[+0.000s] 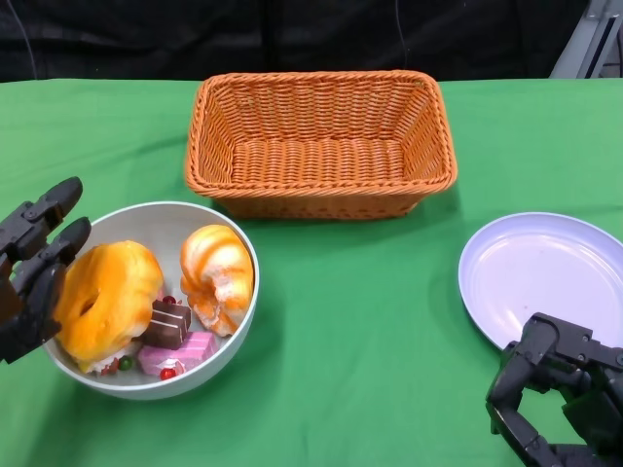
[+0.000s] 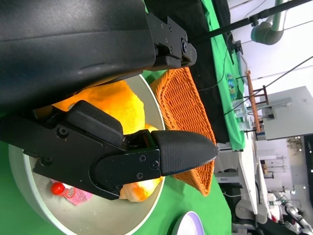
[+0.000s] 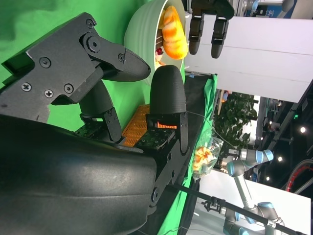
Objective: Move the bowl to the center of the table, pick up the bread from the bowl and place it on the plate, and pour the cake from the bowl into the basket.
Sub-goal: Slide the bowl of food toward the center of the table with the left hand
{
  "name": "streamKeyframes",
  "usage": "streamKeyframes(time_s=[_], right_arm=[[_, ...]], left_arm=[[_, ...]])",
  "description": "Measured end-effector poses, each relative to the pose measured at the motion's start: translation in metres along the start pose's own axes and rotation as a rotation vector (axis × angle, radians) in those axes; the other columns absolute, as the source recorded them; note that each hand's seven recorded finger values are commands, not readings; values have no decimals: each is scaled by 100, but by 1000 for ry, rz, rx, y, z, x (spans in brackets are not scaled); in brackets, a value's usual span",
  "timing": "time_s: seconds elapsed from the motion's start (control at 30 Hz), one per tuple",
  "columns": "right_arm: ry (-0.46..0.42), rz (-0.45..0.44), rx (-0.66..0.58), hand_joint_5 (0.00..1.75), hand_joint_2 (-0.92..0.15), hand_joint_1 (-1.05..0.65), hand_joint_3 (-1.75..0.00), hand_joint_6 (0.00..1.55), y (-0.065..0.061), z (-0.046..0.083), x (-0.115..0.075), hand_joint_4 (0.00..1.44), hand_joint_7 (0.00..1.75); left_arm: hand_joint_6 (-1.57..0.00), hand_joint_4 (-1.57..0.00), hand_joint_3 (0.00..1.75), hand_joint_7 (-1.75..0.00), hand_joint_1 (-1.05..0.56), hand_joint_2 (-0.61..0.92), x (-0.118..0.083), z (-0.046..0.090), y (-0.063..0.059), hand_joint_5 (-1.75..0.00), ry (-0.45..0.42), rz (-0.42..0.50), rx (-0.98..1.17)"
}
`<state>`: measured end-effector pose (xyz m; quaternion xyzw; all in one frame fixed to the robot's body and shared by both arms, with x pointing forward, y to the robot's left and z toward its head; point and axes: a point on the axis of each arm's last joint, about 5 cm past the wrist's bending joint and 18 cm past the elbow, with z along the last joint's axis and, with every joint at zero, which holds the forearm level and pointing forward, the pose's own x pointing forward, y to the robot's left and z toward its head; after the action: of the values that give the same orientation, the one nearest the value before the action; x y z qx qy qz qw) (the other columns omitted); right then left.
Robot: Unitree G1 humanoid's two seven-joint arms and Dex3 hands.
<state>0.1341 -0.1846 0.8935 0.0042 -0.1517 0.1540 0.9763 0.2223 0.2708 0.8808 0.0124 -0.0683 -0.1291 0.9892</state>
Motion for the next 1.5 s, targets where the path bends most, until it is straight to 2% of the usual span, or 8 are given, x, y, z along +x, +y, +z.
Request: streamKeyframes(time_s=[0.43, 0.7, 0.8, 0.97, 1.17, 1.37, 1.5], right_arm=[[-9, 8, -4, 174, -46, -18, -104, 65, 0, 0, 0, 73, 139], [-6, 7, -3, 175, -43, -20, -108, 64, 0, 0, -1, 73, 140], [-5, 6, -4, 174, -44, -20, -108, 64, 0, 0, -1, 73, 140], [-5, 6, -3, 175, -44, -19, -109, 64, 0, 0, -1, 73, 140], [-6, 6, -3, 175, -43, -19, -110, 64, 0, 0, -1, 73, 140], [-6, 6, -2, 174, -44, -19, -110, 64, 0, 0, -1, 73, 140], [-7, 7, -2, 174, -45, -21, -107, 64, 0, 0, -1, 73, 140]], left_arm=[[-6, -11, 75, 0, -97, 92, 2, -3, -2, 0, 78, -29, -33], [-6, -13, 75, -1, -97, 92, 3, -1, -2, -1, 79, -34, -38], [-10, -17, 75, -2, -98, 92, 2, 1, 0, -3, 54, -23, -30], [-18, -25, 72, -5, -99, 92, 2, 7, 1, -6, -81, 23, -48], [-20, -28, 70, -5, -99, 92, 3, 18, 2, -6, -173, 19, -36], [-20, -27, 71, -3, -98, 92, 1, 17, 6, -4, -167, 36, -32], [-15, -23, 73, 0, -98, 92, 0, 14, 13, -1, -98, 37, 3]])
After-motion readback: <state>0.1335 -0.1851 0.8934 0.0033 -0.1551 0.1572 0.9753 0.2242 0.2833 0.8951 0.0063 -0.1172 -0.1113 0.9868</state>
